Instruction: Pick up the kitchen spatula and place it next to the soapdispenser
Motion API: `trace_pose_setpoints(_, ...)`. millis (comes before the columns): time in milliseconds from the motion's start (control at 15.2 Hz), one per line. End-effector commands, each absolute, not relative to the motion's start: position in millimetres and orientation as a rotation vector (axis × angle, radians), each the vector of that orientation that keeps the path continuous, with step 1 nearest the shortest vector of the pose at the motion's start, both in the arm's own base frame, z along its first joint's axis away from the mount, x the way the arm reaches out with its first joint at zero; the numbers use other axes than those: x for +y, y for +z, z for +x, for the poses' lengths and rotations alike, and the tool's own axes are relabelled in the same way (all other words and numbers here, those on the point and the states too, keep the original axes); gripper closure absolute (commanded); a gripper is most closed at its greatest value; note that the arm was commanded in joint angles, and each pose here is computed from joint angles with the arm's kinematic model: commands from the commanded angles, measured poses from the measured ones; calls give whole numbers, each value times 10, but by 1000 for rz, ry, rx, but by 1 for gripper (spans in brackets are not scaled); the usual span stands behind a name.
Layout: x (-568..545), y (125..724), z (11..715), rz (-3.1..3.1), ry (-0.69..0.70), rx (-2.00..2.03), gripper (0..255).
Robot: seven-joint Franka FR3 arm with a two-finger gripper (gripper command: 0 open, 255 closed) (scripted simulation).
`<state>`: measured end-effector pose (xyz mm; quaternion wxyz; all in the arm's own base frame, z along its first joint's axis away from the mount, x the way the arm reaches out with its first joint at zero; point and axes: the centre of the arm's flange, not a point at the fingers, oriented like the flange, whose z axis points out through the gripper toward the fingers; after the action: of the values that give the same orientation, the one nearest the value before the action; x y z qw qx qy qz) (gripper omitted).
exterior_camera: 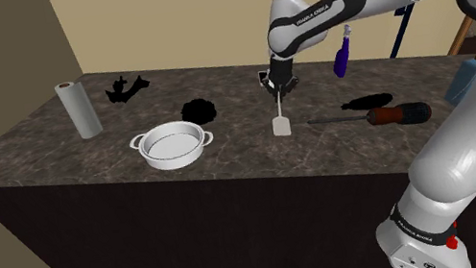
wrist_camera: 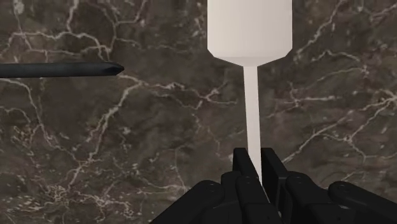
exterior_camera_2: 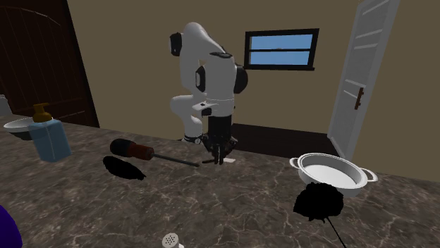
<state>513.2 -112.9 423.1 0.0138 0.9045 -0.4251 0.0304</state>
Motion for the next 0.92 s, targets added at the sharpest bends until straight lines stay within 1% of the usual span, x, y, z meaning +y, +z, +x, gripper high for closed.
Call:
trace_pose_setpoints(0, -1138, 4335, 5142, 2817, 94, -1324, 255)
trace_pose_setpoints(858, -1138, 5022, 5142, 2817, 94, -1324, 255)
